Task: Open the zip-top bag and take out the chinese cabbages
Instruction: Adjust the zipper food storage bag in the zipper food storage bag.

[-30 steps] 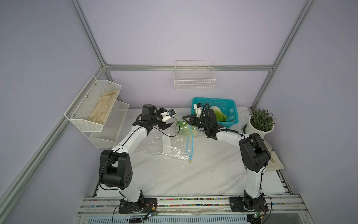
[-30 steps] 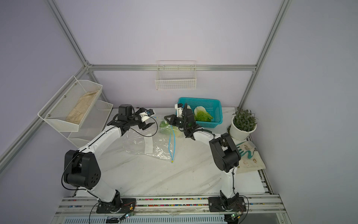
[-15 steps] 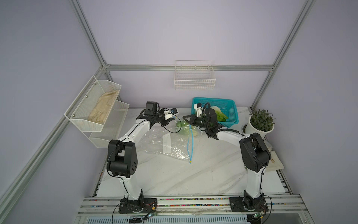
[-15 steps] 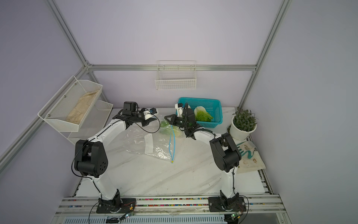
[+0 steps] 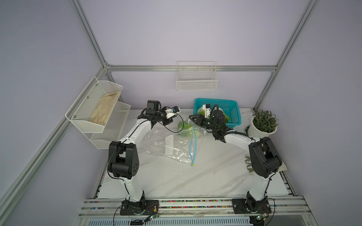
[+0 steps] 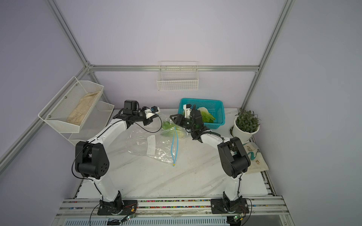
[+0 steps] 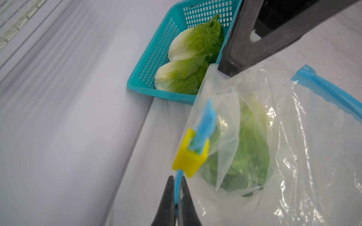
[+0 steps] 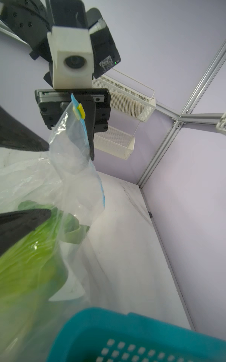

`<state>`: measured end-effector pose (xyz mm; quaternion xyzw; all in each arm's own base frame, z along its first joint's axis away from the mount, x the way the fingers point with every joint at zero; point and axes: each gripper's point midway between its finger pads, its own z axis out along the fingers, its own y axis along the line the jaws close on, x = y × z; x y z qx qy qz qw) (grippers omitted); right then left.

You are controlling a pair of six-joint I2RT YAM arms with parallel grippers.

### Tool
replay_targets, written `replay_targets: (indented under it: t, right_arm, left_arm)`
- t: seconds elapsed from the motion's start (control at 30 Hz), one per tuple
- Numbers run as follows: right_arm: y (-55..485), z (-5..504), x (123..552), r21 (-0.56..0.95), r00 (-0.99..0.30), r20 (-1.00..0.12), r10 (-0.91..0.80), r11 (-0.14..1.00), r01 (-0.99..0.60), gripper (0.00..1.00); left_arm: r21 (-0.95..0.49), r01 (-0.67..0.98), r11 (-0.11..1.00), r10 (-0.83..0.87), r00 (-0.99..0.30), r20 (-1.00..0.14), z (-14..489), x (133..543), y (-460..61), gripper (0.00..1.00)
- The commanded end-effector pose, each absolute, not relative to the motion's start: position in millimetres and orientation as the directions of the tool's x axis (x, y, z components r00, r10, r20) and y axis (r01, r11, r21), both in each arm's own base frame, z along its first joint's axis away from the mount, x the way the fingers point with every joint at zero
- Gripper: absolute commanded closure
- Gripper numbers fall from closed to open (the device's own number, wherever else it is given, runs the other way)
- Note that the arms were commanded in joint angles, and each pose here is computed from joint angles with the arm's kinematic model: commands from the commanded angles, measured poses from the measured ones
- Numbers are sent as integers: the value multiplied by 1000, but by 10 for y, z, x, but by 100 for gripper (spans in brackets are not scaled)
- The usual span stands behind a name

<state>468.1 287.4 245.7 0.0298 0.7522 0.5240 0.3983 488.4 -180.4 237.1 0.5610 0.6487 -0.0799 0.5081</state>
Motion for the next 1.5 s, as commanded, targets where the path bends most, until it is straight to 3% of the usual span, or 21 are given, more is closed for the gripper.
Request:
replay_targets:
  t: [0.0, 0.27, 0.5, 0.77, 1.13, 1.47]
  right_arm:
    - [2510, 2795, 4654, 784, -573, -615, 541, 497, -371, 42]
    - [2203, 2889, 4196, 645, -503, -749, 430, 647, -407, 41]
    - [2152, 2901, 3787, 613, -506, -777, 375, 634, -471, 41]
    - [2164, 3057, 3498, 554, -472, -825, 311, 609, -567, 39]
    - [2018, 3164, 3298, 521, -441, -845, 302, 646, -558, 39]
    - [2027, 3509, 3135, 434, -346, -900, 266, 627, -647, 38]
  left_arm:
    - [545, 737, 399, 612, 229, -757, 2965, 4976, -1805, 100]
    - [603, 662, 444, 578, 303, -758, 3645, 5017, -1859, 100]
    - [666, 581, 468, 581, 366, -727, 4178, 5041, -1977, 100]
    - [740, 535, 408, 650, 399, -647, 4525, 4594, -2157, 100]
    - [707, 570, 417, 689, 309, -656, 4568, 3781, -2394, 100]
    - [436, 734, 521, 604, 44, -796, 4011, 3359, -2520, 100]
